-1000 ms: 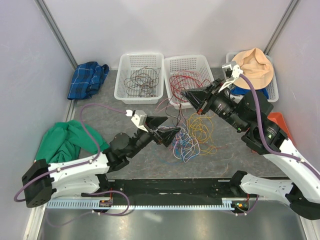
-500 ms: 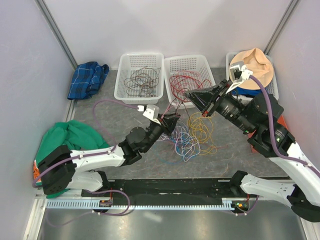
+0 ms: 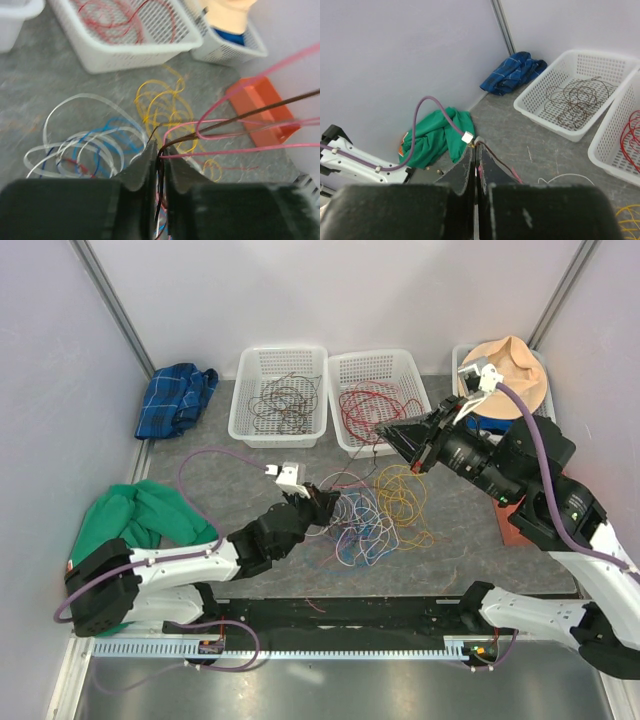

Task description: Untangle the cables

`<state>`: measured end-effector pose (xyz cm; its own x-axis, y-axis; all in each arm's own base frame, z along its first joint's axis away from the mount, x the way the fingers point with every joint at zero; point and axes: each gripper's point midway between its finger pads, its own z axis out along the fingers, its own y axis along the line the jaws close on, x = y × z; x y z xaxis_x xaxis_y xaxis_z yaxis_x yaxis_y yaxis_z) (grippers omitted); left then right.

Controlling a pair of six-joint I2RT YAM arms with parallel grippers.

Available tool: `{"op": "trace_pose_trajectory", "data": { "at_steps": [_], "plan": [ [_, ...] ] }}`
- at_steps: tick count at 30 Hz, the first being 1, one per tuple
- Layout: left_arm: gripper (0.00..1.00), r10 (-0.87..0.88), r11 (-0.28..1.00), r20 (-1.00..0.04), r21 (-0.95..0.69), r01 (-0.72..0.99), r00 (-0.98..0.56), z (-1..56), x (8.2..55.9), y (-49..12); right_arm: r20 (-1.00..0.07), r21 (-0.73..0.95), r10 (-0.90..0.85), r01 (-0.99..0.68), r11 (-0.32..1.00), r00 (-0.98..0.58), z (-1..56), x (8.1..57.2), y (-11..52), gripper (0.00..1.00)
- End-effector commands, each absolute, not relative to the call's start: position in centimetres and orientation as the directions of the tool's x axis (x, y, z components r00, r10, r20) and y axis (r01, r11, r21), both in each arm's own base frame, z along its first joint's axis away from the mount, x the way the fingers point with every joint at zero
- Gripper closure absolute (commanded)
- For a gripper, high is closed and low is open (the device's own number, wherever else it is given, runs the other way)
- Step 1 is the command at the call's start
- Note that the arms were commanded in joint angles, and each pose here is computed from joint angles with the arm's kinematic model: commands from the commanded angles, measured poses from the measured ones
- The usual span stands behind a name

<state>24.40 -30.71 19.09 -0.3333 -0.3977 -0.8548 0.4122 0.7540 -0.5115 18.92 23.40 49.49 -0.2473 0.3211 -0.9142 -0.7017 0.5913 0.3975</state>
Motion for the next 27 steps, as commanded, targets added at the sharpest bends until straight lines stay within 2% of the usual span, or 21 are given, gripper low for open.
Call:
{"op": "trace_pose_trajectory", "data": {
  "at_steps": [1, 2, 3, 4, 5, 11, 16, 20, 22, 23, 25, 27],
  "plan": [
    [0.68, -0.286, 0.892, -0.822, -0.416, 0.176, -0.493, 10.3, 22.9, -25.4, -0.878, 0.37, 0.471, -0.747, 0.552, -0.087, 56.6, 17.5, 21.1, 1.0],
    [0.53, -0.292, 0.891, -0.813, -0.423, 0.164, -0.504, 10.4, 22.6, -25.0, -0.877, 0.37, 0.474, -0.743, 0.558, -0.08, 56.7, 17.6, 20.9, 1.0],
    [0.29, -0.267, 0.905, -0.809, -0.398, 0.153, -0.523, 9.9, 22.2, -24.4, -0.878, 0.367, 0.473, -0.739, 0.564, -0.075, 56.7, 17.7, 20.8, 1.0],
    [0.17, -0.262, 0.909, -0.808, -0.391, 0.148, -0.528, 9.9, 22.0, -24.0, -0.879, 0.365, 0.472, -0.738, 0.568, -0.072, 56.8, 17.8, 20.8, 1.0],
    [0.01, -0.286, 0.897, -0.807, -0.415, 0.151, -0.517, 10.9, 21.8, -23.7, -0.88, 0.364, 0.47, -0.737, 0.569, -0.071, 56.8, 17.8, 20.8, 1.0],
    [0.0, -0.352, 0.84, -0.836, -0.481, 0.251, -0.421, 15.6, 20.8, -21.8, -0.887, 0.359, 0.457, -0.729, 0.583, -0.071, 56.5, 18.2, 20.9, 1.0],
    [0.0, -0.519, 0.721, -0.828, -0.556, 0.414, -0.21, 24.0, 20.0, -19.9, -0.891, 0.367, 0.445, -0.731, 0.576, -0.096, 55.5, 18.3, 21.5, 1.0],
    [0.0, -0.519, 0.672, -0.854, -0.426, 0.606, -0.025, 30.8, 19.0, -20.7, -0.893, 0.374, 0.431, -0.743, 0.555, -0.128, 54.6, 18.2, 22.3, 1.0],
    [0.0, -0.462, 0.658, -0.887, -0.352, 0.665, -0.012, 31.8, 18.9, -22.9, -0.894, 0.382, 0.425, -0.743, 0.55, -0.145, 54.0, 18.4, 22.7, 1.0],
    [0.0, -0.47, 0.646, -0.882, -0.323, 0.691, 0.028, 34.4, 18.8, -23.3, -0.891, 0.39, 0.428, -0.742, 0.546, -0.153, 53.9, 18.4, 22.8, 1.0],
    [0.0, -0.389, 0.625, -0.92, -0.227, 0.747, 0.046, 34.5, 18.9, -26.3, -0.892, 0.395, 0.415, -0.757, 0.521, -0.18, 53.3, 18.2, 23.6, 1.0],
    [0.0, -0.395, 0.611, -0.915, -0.196, 0.767, 0.08, 36.9, 19.2, -27.6, -0.889, 0.404, 0.412, -0.762, 0.506, -0.197, 53.1, 18.0, 23.9, 1.0]
  ]
}}
